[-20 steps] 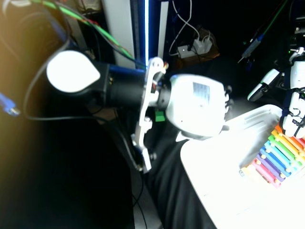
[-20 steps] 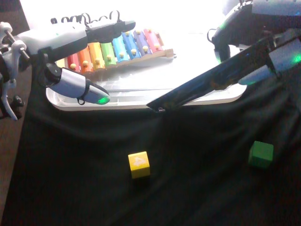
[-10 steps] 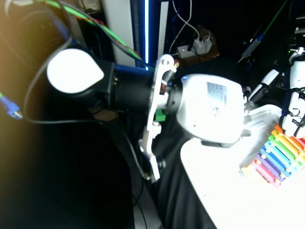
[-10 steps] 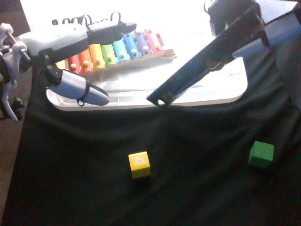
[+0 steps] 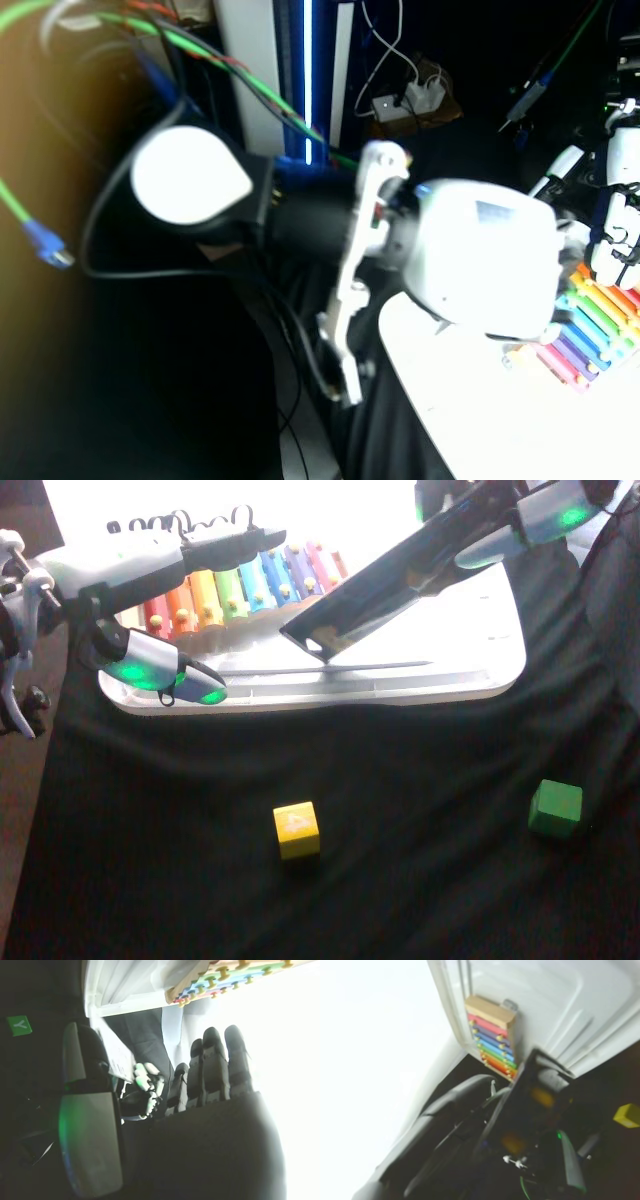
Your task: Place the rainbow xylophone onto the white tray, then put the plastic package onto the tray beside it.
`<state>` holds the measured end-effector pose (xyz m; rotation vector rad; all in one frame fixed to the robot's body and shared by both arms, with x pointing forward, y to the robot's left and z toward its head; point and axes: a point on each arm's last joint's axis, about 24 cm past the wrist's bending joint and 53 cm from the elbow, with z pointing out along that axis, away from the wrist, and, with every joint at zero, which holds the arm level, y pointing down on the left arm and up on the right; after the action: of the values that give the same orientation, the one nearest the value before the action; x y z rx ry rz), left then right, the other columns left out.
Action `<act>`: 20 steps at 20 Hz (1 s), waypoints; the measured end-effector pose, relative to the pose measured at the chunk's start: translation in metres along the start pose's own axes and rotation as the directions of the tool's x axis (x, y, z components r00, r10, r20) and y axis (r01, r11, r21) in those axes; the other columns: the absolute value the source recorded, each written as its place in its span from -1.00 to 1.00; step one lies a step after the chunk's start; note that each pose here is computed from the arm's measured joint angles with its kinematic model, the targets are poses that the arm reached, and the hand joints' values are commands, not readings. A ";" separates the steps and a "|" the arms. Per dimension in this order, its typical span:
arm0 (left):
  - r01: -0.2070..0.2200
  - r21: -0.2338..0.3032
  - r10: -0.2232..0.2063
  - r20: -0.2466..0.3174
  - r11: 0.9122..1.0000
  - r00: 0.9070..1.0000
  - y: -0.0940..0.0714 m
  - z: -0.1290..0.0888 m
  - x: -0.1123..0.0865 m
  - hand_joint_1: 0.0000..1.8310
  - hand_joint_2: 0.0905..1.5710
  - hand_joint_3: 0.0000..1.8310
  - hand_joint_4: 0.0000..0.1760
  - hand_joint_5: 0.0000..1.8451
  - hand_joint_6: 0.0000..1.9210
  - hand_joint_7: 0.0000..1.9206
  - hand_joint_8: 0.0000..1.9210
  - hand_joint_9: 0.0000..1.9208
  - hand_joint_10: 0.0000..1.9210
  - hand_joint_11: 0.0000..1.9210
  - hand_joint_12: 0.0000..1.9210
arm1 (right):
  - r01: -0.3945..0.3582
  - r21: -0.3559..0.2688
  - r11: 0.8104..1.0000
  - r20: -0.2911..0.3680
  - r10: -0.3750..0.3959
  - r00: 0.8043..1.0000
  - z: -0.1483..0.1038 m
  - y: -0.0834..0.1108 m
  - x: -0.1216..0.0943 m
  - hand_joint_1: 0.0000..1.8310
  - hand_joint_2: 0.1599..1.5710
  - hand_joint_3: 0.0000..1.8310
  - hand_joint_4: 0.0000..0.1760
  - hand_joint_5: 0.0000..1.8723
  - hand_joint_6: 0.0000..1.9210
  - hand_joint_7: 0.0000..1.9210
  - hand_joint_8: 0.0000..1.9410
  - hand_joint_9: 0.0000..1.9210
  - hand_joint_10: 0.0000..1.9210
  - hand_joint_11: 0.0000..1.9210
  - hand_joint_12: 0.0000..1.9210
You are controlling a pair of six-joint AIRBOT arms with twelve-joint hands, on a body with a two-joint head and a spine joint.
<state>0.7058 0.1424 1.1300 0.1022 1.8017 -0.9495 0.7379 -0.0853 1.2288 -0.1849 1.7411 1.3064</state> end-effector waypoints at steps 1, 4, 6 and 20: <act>-0.001 0.001 0.001 -0.001 1.000 1.000 0.000 0.000 0.000 0.20 0.12 -1.00 0.97 -1.00 -1.00 -0.75 -0.99 -0.73 -1.00 -1.00 -0.68 | -0.006 0.001 1.000 0.003 0.006 1.000 0.003 -0.001 0.000 0.42 0.32 -0.99 -1.00 -0.04 -0.09 0.19 -0.08 0.37 -0.36 0.13 0.04; 0.000 0.001 0.000 0.000 1.000 1.000 0.000 0.000 0.000 0.18 0.11 -1.00 0.52 -1.00 -1.00 -0.75 -1.00 -0.69 -0.99 -1.00 -0.48 | -0.023 -0.002 1.000 0.006 0.023 1.000 0.013 -0.001 0.003 0.40 0.35 -1.00 -1.00 -0.04 -0.03 0.14 0.03 0.45 -0.59 0.17 0.08; 0.000 0.002 0.000 -0.001 1.000 1.000 -0.001 0.000 0.000 0.20 0.11 -1.00 0.85 -1.00 -1.00 -0.75 -1.00 -0.69 -1.00 -1.00 -0.46 | -0.050 0.014 0.999 0.008 0.050 0.999 0.016 -0.010 0.009 0.52 0.33 -1.00 -1.00 -0.07 -0.12 0.06 -0.04 0.16 0.13 0.01 0.27; 0.004 0.006 -0.004 -0.004 1.000 1.000 -0.002 -0.002 0.003 0.21 0.12 -1.00 0.96 -1.00 -1.00 -0.79 -1.00 -0.72 -1.00 -1.00 -0.53 | -0.128 0.148 0.981 -0.070 0.139 0.988 0.011 -0.072 0.078 0.42 0.58 -1.00 -1.00 -0.43 0.61 -0.30 0.34 -0.20 0.59 -0.44 0.71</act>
<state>0.7020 0.1411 1.1289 0.1046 1.8037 -0.9585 0.7424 -0.0770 1.1227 -0.0387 1.9358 1.2781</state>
